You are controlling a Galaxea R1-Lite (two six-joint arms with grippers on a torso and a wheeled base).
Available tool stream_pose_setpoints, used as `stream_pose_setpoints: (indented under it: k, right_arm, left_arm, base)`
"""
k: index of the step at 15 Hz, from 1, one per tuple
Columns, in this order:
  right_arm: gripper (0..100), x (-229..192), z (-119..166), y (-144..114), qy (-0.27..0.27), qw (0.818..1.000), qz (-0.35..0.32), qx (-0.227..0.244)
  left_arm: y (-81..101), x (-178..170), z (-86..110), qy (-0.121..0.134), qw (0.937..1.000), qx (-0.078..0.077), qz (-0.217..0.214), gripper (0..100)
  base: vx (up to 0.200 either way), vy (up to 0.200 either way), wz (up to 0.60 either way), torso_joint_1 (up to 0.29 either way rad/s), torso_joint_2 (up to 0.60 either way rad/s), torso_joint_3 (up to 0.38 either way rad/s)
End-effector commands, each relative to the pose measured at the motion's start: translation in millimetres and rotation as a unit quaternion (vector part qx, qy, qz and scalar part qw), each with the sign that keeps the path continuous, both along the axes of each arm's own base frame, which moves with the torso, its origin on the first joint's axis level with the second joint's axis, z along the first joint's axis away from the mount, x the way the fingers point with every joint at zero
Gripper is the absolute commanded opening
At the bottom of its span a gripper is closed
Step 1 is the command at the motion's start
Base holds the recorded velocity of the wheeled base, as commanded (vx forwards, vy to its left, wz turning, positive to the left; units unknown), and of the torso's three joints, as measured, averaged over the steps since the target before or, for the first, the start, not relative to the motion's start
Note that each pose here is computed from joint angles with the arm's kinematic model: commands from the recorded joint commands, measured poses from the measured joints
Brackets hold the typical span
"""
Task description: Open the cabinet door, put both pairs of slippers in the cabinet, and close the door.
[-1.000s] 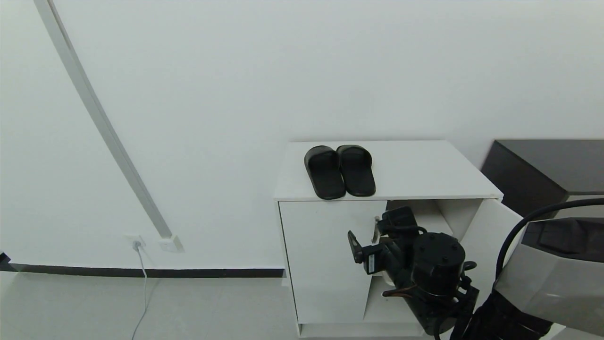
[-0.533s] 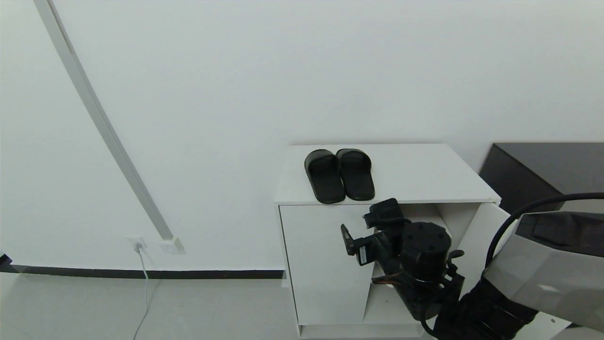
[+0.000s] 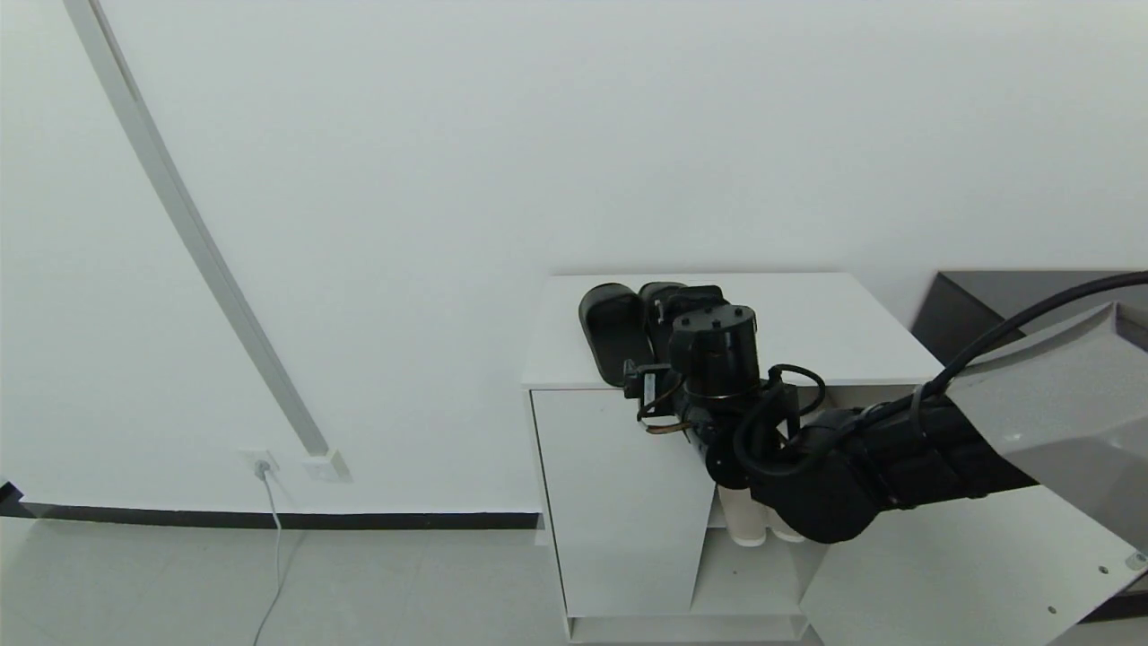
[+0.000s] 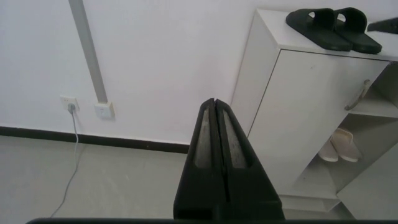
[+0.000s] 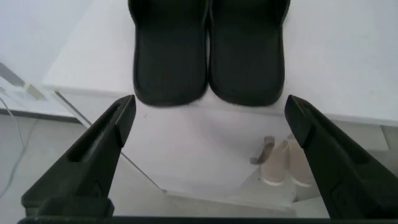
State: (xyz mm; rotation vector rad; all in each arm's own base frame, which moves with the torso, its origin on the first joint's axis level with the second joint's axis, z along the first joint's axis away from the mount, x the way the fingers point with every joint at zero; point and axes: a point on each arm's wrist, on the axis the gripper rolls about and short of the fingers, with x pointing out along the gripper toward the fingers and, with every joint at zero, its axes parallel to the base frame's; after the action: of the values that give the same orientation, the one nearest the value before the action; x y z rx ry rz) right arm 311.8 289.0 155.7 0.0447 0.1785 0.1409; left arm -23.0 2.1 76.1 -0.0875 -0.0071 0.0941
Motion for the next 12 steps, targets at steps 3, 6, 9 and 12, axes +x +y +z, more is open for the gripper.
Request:
stream_pose_setpoints:
  k: [3, 6, 9, 12]
  right_arm:
    - [100, -3, 10, 0, -0.013, 1.000, 0.001, 0.010]
    - [100, -3, 9, 0, -0.013, 1.000, 0.001, 0.009]
    - [100, -3, 4, 0, -0.016, 1.000, 0.001, 0.004]
    - [100, -2, -7, 0, -0.007, 1.000, 0.002, -0.006]
  left_arm:
    - [0.0, 0, 0.0, 0.000, 1.0000, -0.001, 0.000, 0]
    - [0.0, 0, 0.0, 0.000, 1.0000, -0.001, 0.000, 0]
    - [0.0, 0, 0.0, 0.000, 1.0000, -0.001, 0.000, 0]
    - [0.0, 0, 0.0, 0.000, 1.0000, -0.001, 0.000, 0]
  base:
    - [0.000, 0.000, 0.00, 0.000, 0.00, 0.000]
    - [0.133, 0.000, 0.00, 0.000, 0.00, 0.002]
    - [0.200, 0.000, 0.00, -0.002, 0.00, 0.004]
    - [0.200, 0.000, 0.00, 0.010, 0.00, 0.004]
